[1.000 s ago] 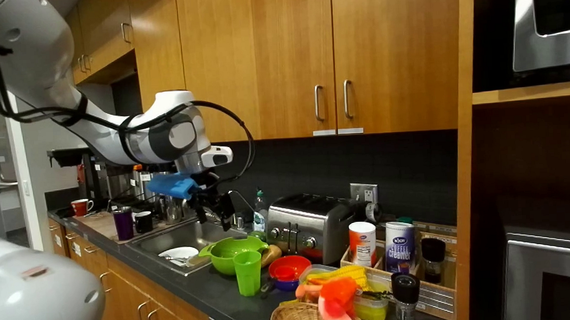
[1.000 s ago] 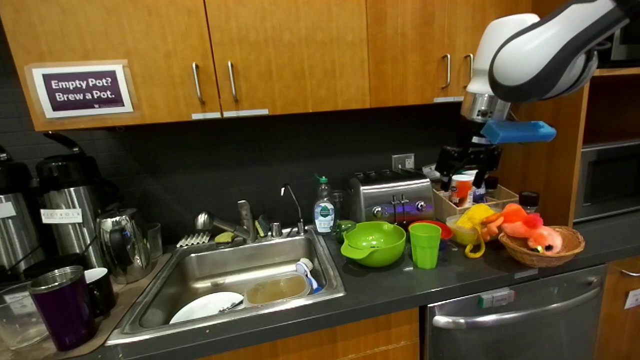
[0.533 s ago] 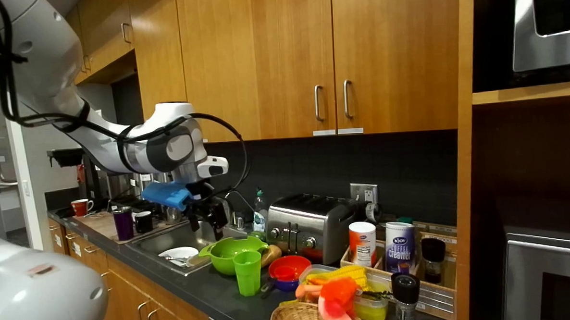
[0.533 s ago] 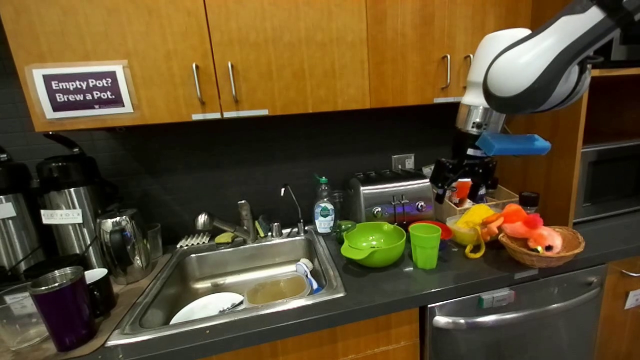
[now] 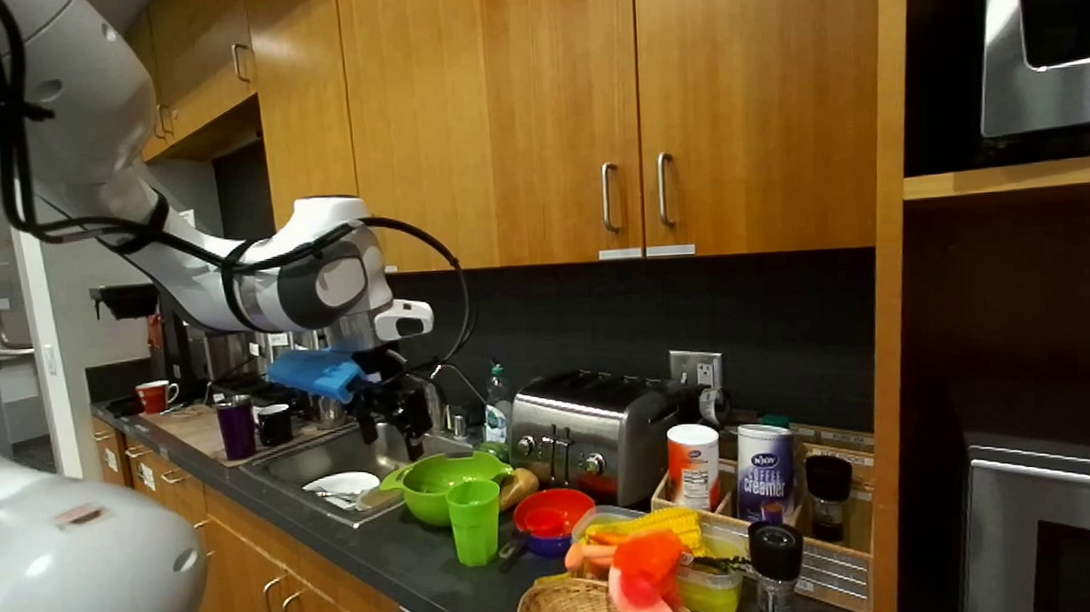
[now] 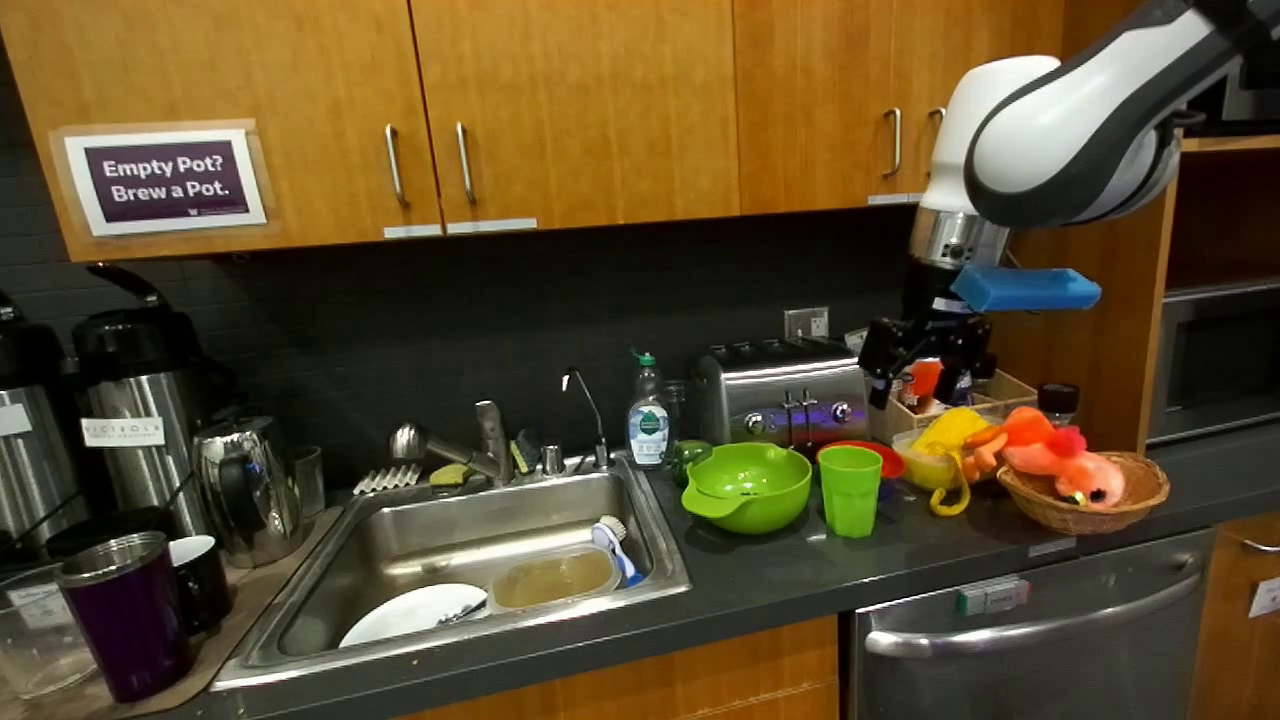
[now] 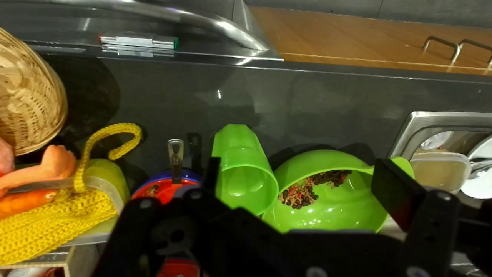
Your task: Put the beans in the green cup into the green bowl
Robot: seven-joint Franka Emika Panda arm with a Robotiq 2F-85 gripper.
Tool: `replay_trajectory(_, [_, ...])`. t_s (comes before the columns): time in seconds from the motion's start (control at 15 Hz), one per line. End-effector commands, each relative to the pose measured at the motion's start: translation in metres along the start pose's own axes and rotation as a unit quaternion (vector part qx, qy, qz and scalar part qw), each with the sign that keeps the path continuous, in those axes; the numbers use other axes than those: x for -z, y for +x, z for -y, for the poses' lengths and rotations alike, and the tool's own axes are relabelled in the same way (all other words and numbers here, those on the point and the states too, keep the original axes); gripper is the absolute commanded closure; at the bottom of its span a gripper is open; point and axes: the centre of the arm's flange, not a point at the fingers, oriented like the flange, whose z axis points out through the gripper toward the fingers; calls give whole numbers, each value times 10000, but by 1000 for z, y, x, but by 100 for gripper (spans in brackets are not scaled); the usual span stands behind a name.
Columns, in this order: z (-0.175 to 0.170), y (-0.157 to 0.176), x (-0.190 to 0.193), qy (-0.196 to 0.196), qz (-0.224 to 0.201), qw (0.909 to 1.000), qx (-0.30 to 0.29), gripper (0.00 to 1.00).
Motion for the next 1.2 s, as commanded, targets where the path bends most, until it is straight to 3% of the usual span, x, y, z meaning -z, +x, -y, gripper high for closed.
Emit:
replay_trajectory(0.0, [0,0,0,0,0,10000,0,0])
replay_trajectory(0.8, [-29,34,32,252,515,9984,-19,0])
replay_trajectory(0.93, [-33,41,24,475,480,9977,-15,0])
replay_trajectory(1.13, [-42,47,13,784,801,9937,7,0])
